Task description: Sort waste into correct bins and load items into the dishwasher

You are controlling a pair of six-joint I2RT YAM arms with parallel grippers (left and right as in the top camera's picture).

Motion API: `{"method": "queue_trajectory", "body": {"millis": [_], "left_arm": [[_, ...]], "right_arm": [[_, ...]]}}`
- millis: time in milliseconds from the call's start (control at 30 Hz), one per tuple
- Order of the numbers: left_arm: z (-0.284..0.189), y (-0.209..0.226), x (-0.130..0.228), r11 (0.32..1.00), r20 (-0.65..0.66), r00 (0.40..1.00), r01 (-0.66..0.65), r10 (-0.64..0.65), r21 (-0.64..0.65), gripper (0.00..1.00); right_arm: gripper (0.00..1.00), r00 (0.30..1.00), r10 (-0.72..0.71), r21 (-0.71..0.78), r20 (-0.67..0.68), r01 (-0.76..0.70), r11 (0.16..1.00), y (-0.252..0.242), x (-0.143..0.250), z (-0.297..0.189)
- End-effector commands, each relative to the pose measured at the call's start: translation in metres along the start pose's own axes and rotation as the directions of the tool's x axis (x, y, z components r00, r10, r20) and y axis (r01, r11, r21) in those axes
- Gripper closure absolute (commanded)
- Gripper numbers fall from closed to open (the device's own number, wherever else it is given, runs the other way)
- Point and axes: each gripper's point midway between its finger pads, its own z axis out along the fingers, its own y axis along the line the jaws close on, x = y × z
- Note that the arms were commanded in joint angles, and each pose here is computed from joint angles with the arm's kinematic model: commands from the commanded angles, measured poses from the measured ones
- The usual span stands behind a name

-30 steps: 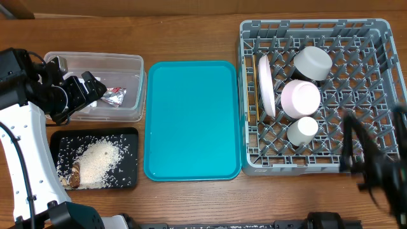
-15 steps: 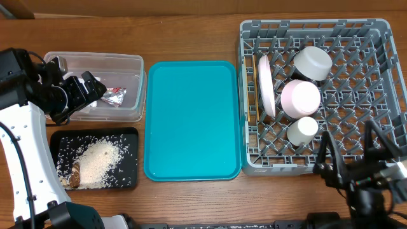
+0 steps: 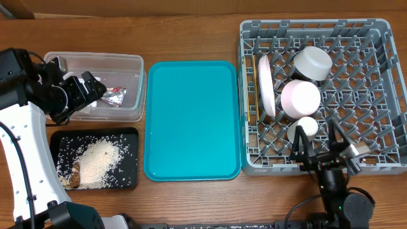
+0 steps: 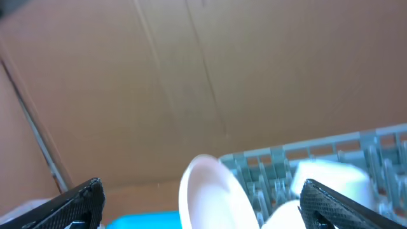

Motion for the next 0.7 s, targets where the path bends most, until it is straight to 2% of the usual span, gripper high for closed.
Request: {"method": "queue_trajectory", "body": {"millis": [0, 267, 667], "left_arm": [[-0.006, -0.003, -0.004, 1.000, 0.022, 1.000, 0.002, -0.002, 0.001, 0.00], [-0.006, -0.003, -0.004, 1.000, 0.022, 1.000, 0.002, -0.002, 0.001, 0.00], [-0.006, -0.003, -0.004, 1.000, 0.023, 1.000, 0.002, -0.002, 0.001, 0.00]], "right_arm": [[0.00, 0.998, 0.018, 0.022, -0.058, -0.016, 1.000, -0.008, 0.023, 0.000], [0.00, 0.970, 0.059, 0.095, -0.237, -0.037, 0.995, -0.025, 0.072, -0.008], [0.00, 0.967, 0.062, 0.099, -0.246, -0.038, 0.994, -0.026, 0.075, -0.008]]}}
